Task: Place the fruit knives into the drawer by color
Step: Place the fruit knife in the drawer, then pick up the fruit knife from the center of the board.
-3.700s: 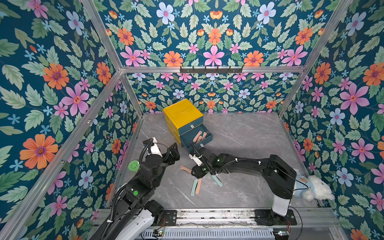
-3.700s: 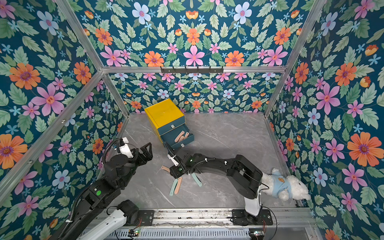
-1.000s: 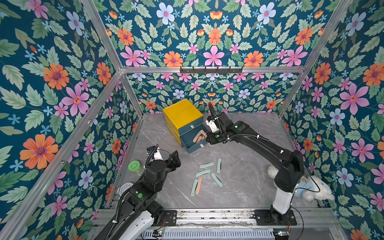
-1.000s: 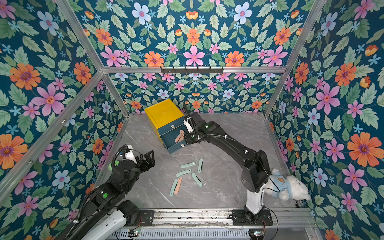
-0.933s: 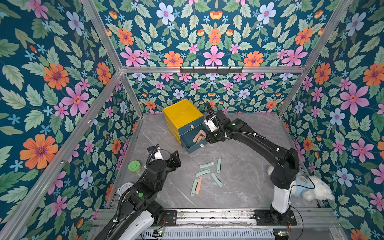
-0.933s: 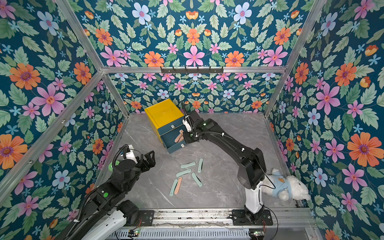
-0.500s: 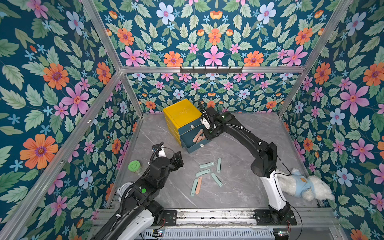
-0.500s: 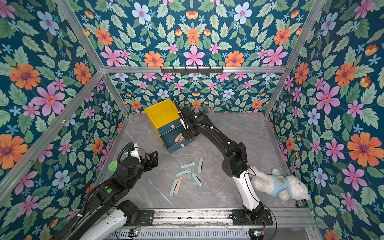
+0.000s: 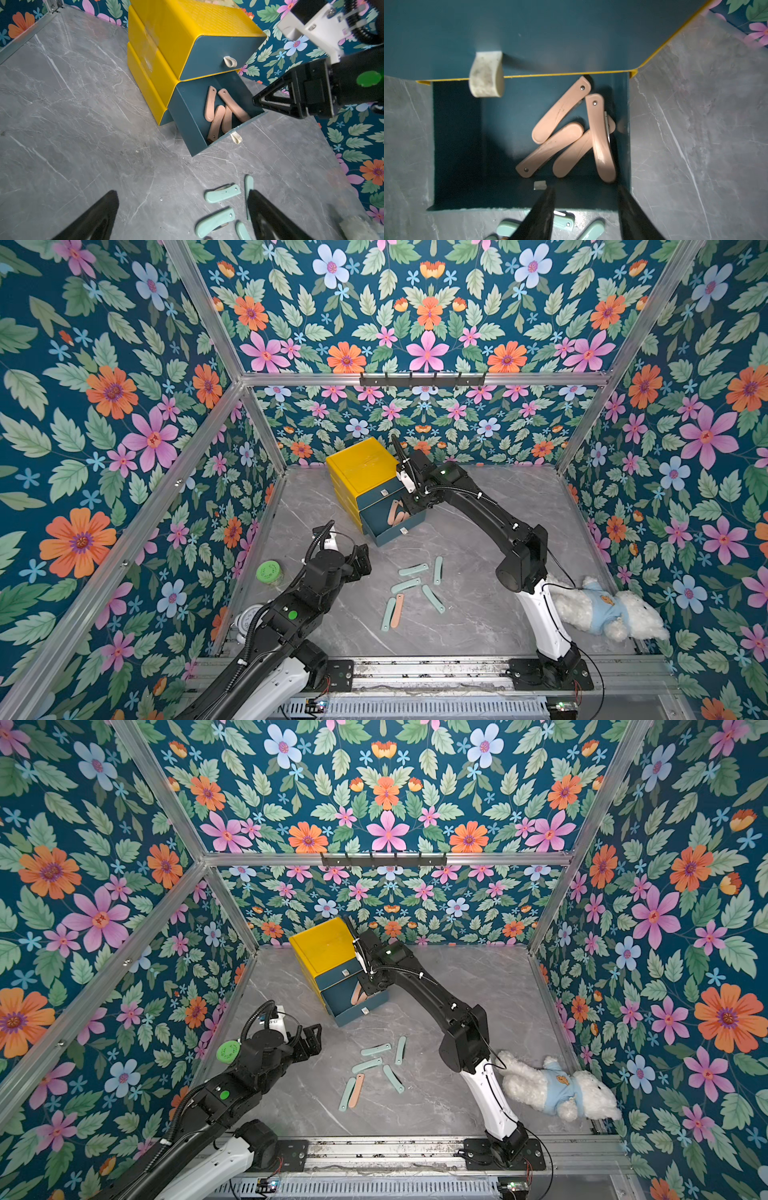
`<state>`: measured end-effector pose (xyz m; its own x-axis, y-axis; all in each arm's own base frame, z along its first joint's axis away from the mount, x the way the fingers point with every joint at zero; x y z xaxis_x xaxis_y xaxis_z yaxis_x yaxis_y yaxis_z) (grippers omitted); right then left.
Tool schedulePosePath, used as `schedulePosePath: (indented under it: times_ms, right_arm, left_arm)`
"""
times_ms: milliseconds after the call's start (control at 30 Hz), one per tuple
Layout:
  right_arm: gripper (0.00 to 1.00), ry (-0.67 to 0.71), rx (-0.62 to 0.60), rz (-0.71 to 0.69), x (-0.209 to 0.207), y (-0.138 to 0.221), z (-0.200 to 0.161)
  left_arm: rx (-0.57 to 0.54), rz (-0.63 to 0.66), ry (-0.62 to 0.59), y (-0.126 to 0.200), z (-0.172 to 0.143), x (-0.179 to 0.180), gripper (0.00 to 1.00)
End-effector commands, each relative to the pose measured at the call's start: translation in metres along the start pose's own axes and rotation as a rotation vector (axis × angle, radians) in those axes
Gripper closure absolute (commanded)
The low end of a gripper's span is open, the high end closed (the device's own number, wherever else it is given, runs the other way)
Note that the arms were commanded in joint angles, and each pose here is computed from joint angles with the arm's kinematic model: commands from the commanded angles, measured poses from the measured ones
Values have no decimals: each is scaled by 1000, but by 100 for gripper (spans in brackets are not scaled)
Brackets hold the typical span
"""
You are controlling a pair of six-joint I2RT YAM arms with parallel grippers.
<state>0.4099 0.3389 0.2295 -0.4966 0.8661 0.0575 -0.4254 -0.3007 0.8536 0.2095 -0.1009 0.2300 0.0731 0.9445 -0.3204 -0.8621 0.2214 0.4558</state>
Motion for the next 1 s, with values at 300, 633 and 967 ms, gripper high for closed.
schedulePosePath:
  times_ms: [300,633,967]
  right_arm:
    - [46,-182,-263,182,7,80,-24]
    - [46,-349,-241,170,-18,89,-126]
    - [45,-393,-229,129,-39,89,-177]
  left_arm:
    - [106,-138,-55,-15,-8,-29,1]
    - [451,-292,-81,-33,-80,-58,16]
    - [698,-296,-90,-21,-167,-70,30]
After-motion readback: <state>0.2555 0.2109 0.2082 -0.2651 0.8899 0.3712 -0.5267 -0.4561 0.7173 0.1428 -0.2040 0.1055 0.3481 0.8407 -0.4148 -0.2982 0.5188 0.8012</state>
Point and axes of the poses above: each gripper's point midway between its finger pads, its own y axis back along the fingers, its own x axis along the line the jaws close on, z = x × y, the point moved 4 cm from there along y, back along the fingers, and after that the axes turned 4 degrees about -y, right-handed, at the moved point
